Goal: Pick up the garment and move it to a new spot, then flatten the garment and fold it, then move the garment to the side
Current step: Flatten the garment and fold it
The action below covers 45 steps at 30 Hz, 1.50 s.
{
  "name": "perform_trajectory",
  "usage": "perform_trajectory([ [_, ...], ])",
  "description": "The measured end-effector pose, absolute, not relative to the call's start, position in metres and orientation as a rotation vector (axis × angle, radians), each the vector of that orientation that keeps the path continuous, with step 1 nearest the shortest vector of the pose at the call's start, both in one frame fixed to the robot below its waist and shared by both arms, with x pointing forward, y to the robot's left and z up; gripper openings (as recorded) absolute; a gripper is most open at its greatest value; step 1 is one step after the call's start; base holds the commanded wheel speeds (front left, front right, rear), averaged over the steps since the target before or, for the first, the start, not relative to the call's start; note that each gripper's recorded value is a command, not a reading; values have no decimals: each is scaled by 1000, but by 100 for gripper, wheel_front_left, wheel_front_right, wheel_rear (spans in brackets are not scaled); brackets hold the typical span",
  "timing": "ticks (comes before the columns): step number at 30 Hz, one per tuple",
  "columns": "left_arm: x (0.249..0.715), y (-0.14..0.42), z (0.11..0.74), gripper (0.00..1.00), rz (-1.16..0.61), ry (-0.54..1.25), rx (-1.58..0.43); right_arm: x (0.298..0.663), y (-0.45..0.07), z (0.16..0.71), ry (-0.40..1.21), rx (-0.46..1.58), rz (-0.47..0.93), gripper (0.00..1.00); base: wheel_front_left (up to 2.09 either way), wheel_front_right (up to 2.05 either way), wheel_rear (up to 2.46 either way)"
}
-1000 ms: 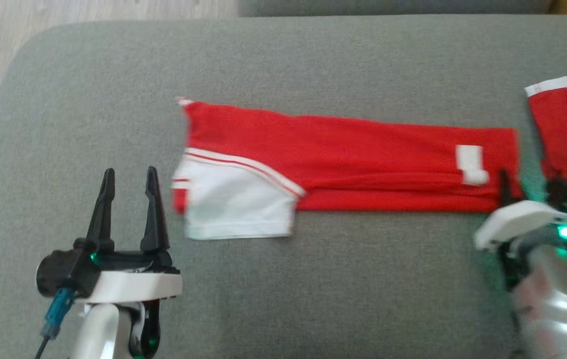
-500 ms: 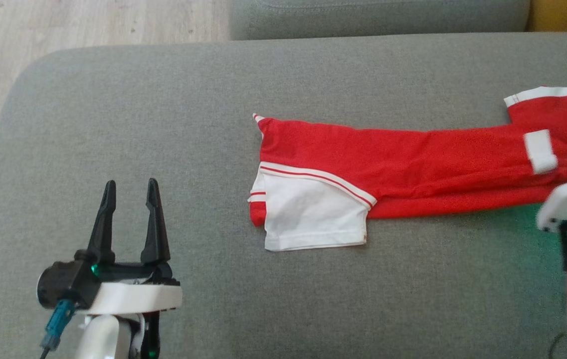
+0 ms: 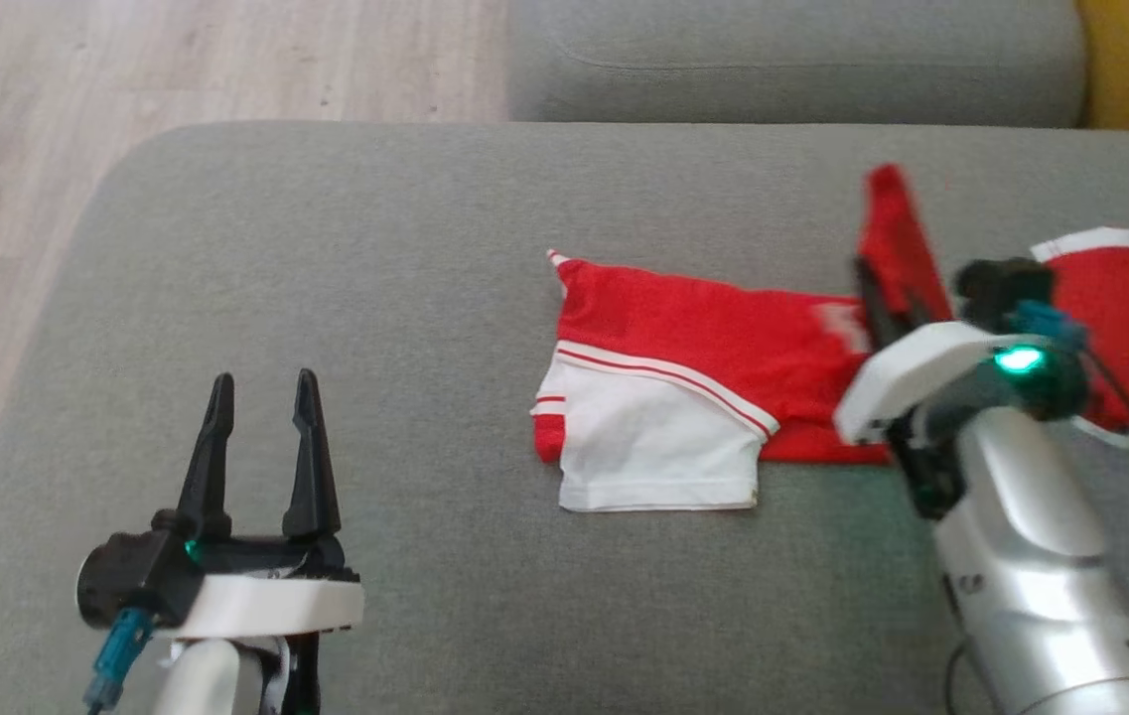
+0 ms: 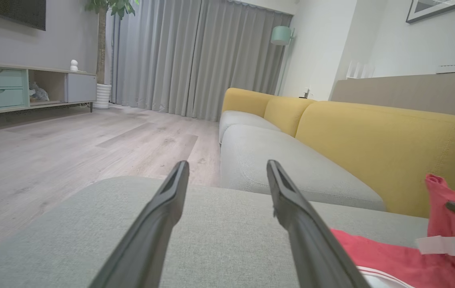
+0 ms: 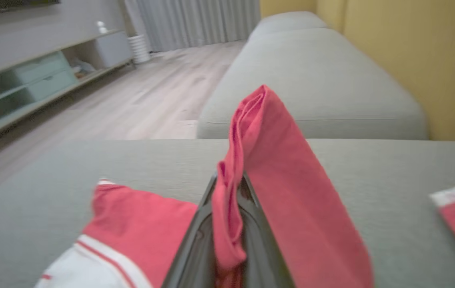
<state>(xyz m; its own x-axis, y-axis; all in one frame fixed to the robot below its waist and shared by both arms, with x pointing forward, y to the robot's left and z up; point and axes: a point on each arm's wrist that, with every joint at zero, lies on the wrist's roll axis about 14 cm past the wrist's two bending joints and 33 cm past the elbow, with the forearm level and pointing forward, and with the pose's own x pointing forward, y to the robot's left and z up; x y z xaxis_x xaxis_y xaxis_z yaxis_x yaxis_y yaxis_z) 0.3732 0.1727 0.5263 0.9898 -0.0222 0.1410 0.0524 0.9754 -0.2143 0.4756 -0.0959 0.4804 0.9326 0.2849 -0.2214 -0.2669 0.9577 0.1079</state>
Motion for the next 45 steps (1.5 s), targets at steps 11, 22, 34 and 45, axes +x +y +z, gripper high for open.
perform_trajectory([
  [11,362,181,518,100,-11,-115,-219,449,20,474,301,130,622,0,0,0,0],
  [22,361,197,511,100,42,-92,-219,435,66,428,432,121,753,100,0,0,0],
  [34,369,187,510,100,15,-87,-231,439,69,457,294,200,764,100,0,0,0],
  [45,392,147,522,100,-113,-114,-246,494,-42,517,36,126,446,100,0,0,0],
])
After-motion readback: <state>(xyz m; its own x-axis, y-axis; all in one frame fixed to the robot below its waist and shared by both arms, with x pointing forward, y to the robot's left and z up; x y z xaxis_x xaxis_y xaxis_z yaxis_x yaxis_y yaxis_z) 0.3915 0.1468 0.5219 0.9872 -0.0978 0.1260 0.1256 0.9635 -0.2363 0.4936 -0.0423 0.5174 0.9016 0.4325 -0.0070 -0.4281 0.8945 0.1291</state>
